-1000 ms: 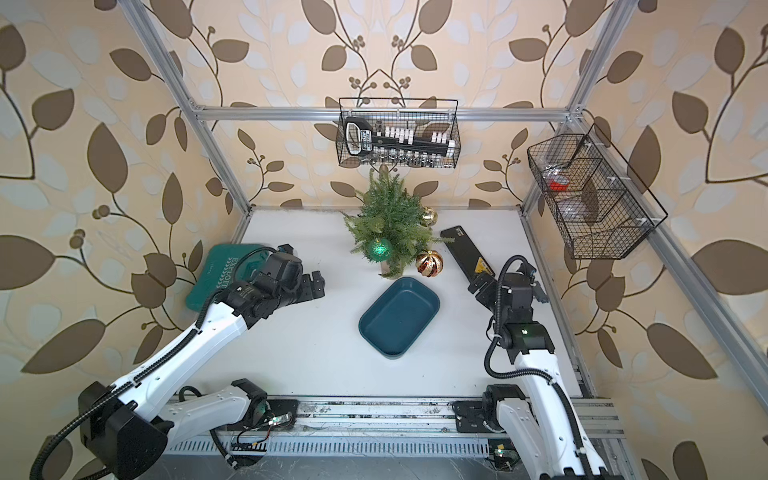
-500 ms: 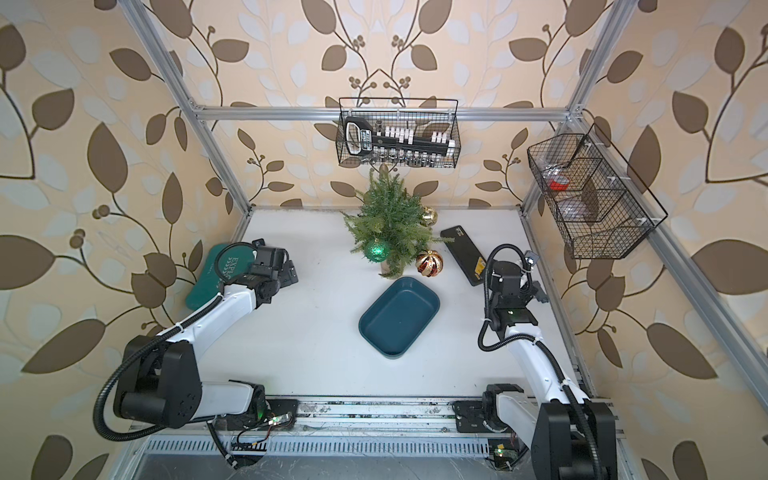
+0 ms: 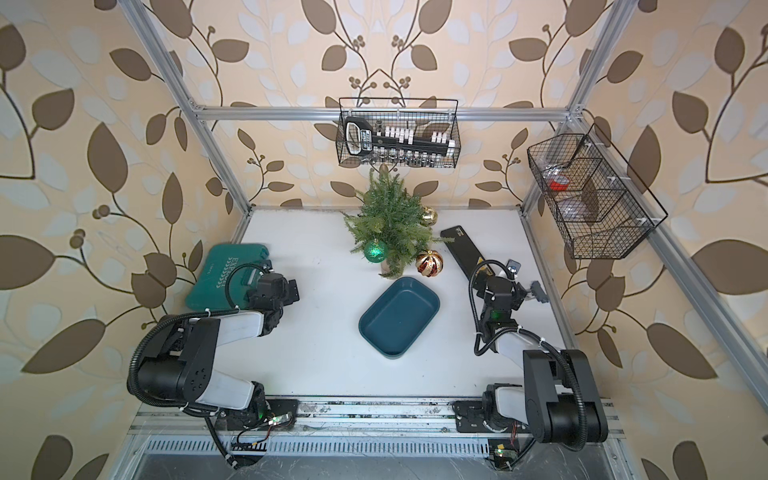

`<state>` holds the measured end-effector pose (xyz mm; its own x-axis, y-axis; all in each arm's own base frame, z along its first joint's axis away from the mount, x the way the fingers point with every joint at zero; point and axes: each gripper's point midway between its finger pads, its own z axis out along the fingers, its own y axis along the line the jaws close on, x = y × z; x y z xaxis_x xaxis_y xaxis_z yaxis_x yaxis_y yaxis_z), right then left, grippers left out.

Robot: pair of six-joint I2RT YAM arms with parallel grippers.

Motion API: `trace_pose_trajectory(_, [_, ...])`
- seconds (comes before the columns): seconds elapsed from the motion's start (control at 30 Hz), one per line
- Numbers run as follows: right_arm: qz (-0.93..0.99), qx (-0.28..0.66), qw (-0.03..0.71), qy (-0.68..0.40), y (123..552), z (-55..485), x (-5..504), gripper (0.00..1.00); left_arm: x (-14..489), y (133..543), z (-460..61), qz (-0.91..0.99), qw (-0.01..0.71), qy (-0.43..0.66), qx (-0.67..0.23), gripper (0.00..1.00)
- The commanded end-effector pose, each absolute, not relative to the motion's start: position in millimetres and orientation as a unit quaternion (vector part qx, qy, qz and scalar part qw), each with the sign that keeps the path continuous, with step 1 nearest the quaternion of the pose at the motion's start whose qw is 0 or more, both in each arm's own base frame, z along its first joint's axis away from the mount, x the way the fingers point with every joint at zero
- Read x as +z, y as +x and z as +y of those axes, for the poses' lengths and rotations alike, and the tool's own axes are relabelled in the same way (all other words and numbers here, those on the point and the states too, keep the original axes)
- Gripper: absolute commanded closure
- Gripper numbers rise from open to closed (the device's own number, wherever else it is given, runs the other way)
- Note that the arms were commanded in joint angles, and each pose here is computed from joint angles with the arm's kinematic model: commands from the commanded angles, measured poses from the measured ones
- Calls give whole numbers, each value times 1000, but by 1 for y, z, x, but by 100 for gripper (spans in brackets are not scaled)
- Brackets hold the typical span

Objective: Decorate the small christmas tree with ornaments
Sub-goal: Reset both arms

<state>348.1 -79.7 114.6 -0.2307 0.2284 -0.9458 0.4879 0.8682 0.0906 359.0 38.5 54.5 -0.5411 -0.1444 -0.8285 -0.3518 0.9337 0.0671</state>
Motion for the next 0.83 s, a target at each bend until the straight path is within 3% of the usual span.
trace_pose_trajectory(0.0, [754, -83, 625, 187, 358, -64, 123, 0, 88, 380, 27, 835, 531, -114, 91, 1])
trace_pose_trajectory(0.1, [771, -67, 616, 147, 366, -49, 117, 0, 83, 378, 25, 815, 563, -106, 85, 1])
trace_pose_trajectory(0.27, [772, -52, 628, 83, 373, -25, 111, 0, 83, 377, 24, 822, 553, -106, 87, 1])
trace_pose_trajectory(0.8, [781, -54, 617, 85, 373, -24, 108, 0, 81, 378, 24, 829, 542, -106, 83, 1])
